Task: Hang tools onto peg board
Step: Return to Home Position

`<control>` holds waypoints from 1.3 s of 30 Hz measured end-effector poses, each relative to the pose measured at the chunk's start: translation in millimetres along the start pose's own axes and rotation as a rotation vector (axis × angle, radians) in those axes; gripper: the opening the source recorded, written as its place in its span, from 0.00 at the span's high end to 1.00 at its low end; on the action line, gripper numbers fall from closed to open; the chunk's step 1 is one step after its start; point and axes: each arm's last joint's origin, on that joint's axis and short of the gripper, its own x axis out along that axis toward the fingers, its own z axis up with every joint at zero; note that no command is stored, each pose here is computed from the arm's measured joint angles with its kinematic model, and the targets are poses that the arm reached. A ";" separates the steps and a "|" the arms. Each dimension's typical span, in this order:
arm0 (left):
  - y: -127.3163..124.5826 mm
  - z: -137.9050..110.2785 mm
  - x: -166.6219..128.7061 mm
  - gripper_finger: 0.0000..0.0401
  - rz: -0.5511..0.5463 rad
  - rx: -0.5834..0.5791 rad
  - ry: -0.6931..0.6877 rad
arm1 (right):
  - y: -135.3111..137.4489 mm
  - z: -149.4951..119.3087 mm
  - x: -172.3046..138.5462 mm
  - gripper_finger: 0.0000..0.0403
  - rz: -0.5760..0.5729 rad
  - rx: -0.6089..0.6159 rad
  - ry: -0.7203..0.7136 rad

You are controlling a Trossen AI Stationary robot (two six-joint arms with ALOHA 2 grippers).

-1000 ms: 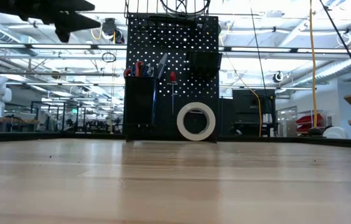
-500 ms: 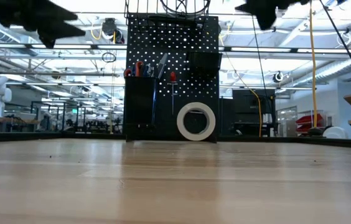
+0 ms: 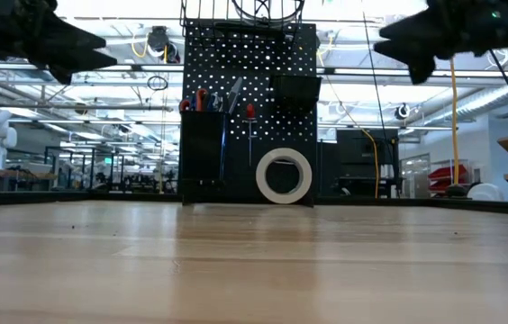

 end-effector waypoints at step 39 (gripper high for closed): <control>2.1 -52.5 20.0 0.56 0.035 -0.233 -0.052 | -13.2 -73.4 -49.3 0.63 -0.027 -0.102 0.051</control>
